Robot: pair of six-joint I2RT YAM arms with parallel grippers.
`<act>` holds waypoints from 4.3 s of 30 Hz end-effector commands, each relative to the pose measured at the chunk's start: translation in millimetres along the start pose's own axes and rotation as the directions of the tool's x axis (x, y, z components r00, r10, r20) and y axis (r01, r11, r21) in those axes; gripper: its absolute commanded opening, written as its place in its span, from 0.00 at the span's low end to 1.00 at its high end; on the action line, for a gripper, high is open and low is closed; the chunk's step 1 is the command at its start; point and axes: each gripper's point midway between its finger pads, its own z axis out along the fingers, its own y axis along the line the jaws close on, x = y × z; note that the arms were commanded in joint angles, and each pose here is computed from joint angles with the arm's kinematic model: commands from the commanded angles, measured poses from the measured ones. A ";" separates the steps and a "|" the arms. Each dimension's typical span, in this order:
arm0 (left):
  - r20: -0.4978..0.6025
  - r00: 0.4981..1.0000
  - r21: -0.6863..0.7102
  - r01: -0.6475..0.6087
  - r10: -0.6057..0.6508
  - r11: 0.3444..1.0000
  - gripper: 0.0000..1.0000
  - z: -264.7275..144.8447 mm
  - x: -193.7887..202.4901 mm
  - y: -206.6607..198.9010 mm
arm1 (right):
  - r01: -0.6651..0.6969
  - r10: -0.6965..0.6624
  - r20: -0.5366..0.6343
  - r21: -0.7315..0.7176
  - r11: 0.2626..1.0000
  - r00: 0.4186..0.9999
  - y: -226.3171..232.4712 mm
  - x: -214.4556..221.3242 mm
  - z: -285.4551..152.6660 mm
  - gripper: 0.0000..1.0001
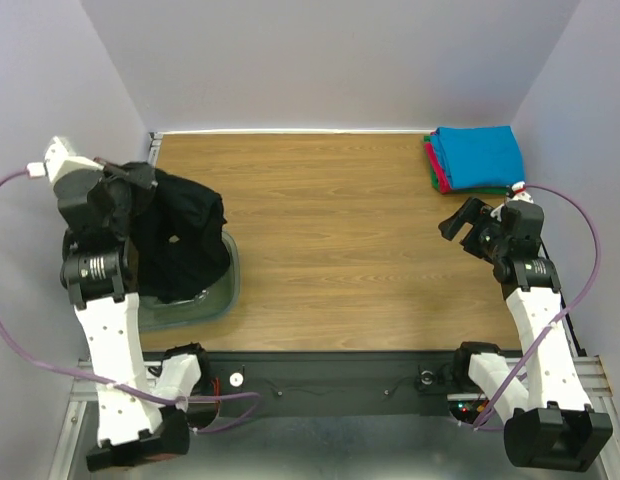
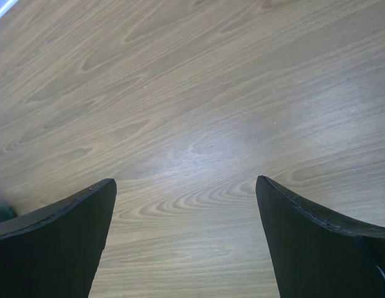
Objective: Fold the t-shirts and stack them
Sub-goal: Move the tshirt to the center of the board, then flatten the tshirt out
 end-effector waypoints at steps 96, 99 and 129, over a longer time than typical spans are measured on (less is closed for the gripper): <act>-0.745 0.604 0.005 -0.420 0.284 0.907 0.00 28.2 405.8 86.6 | 0.305 -0.303 -0.214 -0.024 0.952 0.929 104.5 15.3 251.6 0.19; -0.724 0.631 0.033 -0.372 0.279 0.928 0.00 17.3 394.2 72.1 | 0.390 -0.392 -0.249 -0.061 0.919 0.885 119.4 14.9 253.7 0.27; -0.544 0.794 0.157 -0.224 0.274 0.962 0.00 6.2 313.5 2.0 | 0.260 -0.244 -0.305 0.015 0.965 0.921 66.1 81.6 215.6 0.46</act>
